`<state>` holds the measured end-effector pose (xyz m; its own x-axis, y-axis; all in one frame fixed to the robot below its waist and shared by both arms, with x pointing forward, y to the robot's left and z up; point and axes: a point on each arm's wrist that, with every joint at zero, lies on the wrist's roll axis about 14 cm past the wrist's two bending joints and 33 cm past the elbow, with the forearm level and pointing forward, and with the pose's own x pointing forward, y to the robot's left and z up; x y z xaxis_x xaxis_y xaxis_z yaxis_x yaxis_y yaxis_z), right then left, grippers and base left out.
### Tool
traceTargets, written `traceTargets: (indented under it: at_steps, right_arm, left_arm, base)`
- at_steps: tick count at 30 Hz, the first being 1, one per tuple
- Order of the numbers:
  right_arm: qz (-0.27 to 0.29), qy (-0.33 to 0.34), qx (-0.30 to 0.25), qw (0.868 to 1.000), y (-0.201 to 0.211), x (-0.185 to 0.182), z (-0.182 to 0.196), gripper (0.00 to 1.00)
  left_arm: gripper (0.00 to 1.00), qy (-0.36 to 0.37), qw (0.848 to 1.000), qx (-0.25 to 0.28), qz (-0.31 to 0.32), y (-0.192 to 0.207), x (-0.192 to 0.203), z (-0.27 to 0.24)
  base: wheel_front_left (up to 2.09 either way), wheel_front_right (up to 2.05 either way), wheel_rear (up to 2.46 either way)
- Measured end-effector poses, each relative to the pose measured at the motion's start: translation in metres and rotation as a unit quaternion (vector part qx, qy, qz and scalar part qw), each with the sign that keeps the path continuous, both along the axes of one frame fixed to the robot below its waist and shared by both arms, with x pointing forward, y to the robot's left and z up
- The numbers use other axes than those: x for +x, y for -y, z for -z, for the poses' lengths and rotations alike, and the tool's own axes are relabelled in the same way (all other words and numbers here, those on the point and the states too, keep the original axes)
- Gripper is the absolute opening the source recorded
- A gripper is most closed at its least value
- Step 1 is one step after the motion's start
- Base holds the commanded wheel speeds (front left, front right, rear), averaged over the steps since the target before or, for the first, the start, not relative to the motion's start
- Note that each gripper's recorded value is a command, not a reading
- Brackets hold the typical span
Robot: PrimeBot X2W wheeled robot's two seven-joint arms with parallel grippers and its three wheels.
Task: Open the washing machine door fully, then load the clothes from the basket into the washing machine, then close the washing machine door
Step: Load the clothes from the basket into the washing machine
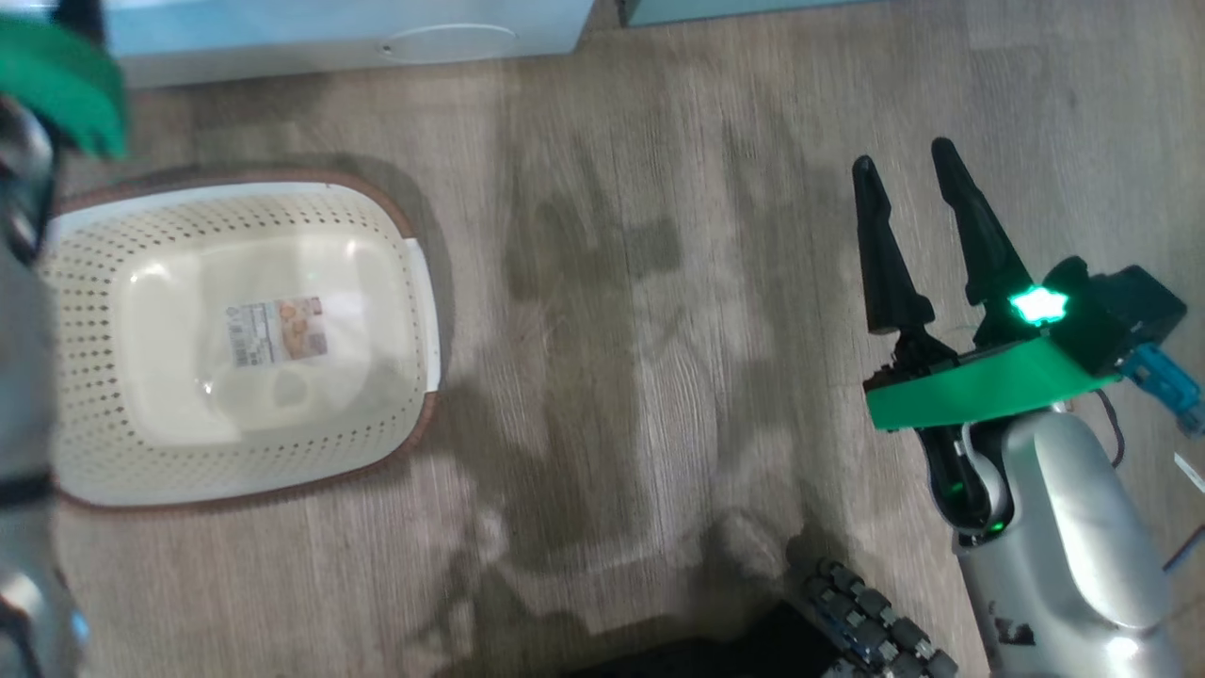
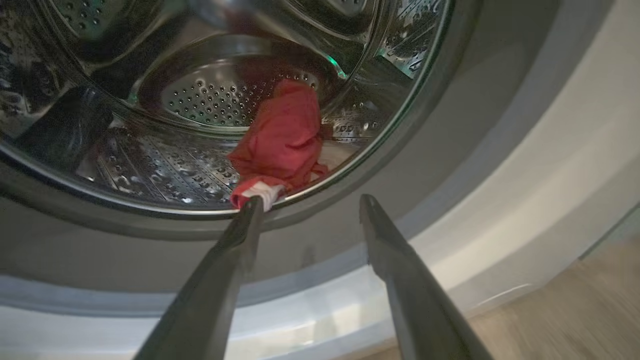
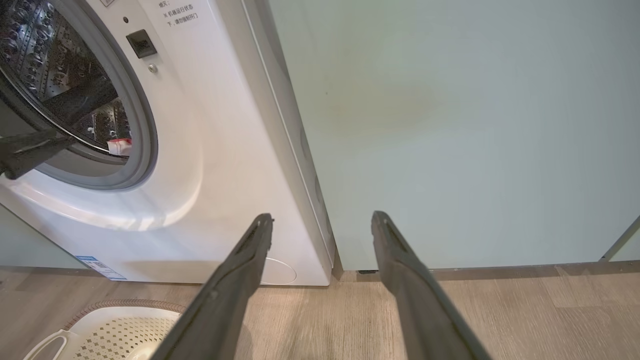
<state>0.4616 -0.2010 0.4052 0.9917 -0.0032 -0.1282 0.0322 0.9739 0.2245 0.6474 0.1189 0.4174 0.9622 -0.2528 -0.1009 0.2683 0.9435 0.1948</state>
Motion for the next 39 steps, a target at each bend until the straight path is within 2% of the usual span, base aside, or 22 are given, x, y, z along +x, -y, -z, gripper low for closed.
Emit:
traceTargets:
  at_steps: [6,15,24,34,35,36,39]
  right_arm:
    - [0.004,-0.010,-0.005,1.000,0.005,0.003,0.009,1.00]
    - [0.013,-0.028,0.001,1.000,0.012,0.001,0.022,1.00]
    - [0.028,-0.041,-0.004,0.999,0.024,-0.003,0.028,1.00]
    - [0.032,-0.048,-0.001,0.998,0.027,-0.007,0.031,1.00]
    - [0.032,-0.048,-0.001,0.998,0.027,-0.007,0.031,1.00]
    - [0.032,-0.048,-0.002,0.998,0.027,-0.008,0.030,1.00]
    - [0.032,-0.046,-0.001,0.998,0.027,-0.008,0.029,1.00]
  left_arm:
    - [1.00,-0.055,0.997,0.044,0.003,0.000,0.052,-0.002]
    - [1.00,-0.123,0.988,0.097,-0.008,-0.007,0.095,0.022]
    - [1.00,-0.168,0.977,0.134,0.002,0.001,0.108,0.058]
    - [1.00,-0.182,0.970,0.160,-0.006,-0.004,0.115,0.072]
    - [0.45,-0.183,0.970,0.160,-0.006,-0.004,0.114,0.073]
    - [0.00,-0.184,0.970,0.161,-0.007,-0.004,0.114,0.074]
    - [0.00,-0.185,0.968,0.169,-0.011,-0.006,0.113,0.076]
  base:
    - [0.00,0.00,0.00]
    - [0.00,0.00,0.00]
    - [0.00,0.00,0.00]
    - [0.00,0.00,0.00]
    - [0.00,0.00,0.00]
    - [0.00,0.00,0.00]
    - [0.00,0.00,0.00]
